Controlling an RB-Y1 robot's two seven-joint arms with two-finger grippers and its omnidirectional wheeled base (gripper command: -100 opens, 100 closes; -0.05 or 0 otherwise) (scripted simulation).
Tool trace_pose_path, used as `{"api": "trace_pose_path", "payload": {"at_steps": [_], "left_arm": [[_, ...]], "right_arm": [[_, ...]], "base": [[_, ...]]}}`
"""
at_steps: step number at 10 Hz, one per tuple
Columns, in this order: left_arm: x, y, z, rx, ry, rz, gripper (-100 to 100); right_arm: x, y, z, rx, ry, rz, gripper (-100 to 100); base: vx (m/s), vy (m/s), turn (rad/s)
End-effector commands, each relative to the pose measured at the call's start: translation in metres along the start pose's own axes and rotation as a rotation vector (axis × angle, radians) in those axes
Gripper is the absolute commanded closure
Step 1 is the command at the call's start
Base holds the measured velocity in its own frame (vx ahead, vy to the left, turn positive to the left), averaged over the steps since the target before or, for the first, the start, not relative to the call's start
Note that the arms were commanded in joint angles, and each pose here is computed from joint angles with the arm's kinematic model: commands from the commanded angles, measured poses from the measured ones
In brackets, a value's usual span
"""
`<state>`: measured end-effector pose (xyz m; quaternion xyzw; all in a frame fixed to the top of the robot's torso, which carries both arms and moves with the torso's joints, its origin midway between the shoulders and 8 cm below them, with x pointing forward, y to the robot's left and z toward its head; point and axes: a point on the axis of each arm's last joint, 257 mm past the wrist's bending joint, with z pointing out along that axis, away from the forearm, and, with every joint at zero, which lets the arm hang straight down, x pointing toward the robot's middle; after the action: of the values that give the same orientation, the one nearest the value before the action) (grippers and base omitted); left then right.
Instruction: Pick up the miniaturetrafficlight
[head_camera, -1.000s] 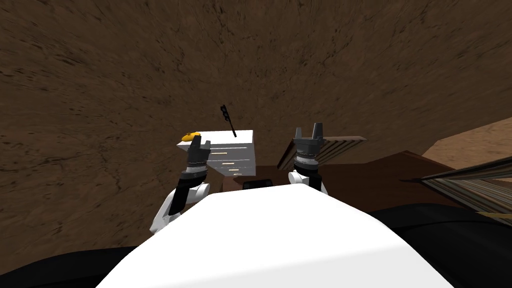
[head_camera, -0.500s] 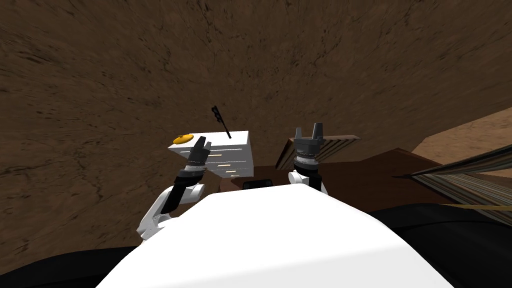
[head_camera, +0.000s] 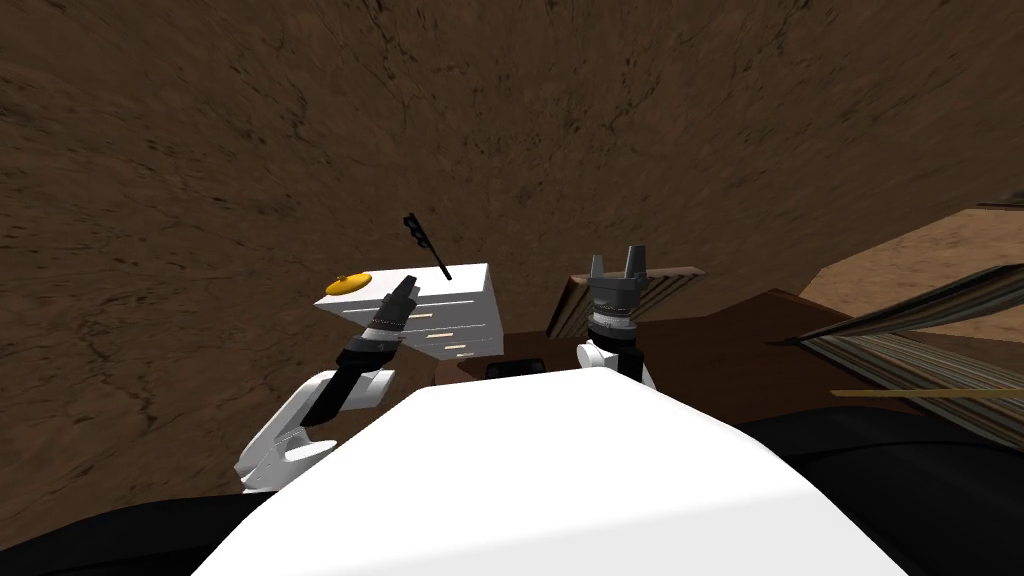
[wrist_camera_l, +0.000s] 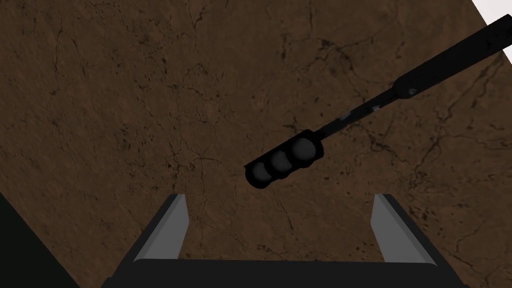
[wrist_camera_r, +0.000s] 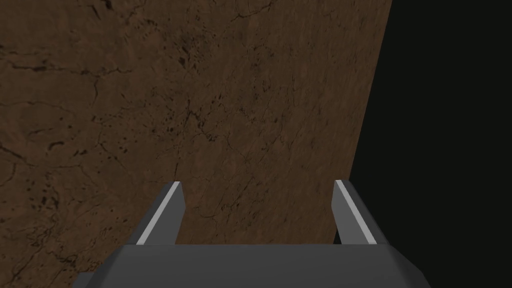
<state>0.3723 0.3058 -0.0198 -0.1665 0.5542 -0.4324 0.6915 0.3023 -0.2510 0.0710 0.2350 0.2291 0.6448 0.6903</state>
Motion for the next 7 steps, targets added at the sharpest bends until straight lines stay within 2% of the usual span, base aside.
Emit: {"api": "trace_pose_path", "payload": {"at_steps": [1, 2, 6, 7], "left_arm": [[-0.002, 0.014, 0.0, -0.04, 0.035, 0.06, -100], [-0.001, 0.013, 0.0, -0.039, 0.042, 0.065, -100], [-0.021, 0.048, -0.003, -0.141, 0.115, 0.241, -100], [-0.02, 0.047, -0.003, -0.139, 0.121, 0.246, -100]], "right_arm": [[0.0, 0.0, 0.0, 0.0, 0.0, 0.0, 0], [0.0, 0.0, 0.0, 0.0, 0.0, 0.0, 0], [0.0, 0.0, 0.0, 0.0, 0.0, 0.0, 0], [0.0, 0.0, 0.0, 0.0, 0.0, 0.0, 0]], "base": [[0.023, -0.056, -0.1], [0.017, -0.033, -0.039], [0.013, -0.02, -0.129], [0.012, -0.005, -0.035]]}}
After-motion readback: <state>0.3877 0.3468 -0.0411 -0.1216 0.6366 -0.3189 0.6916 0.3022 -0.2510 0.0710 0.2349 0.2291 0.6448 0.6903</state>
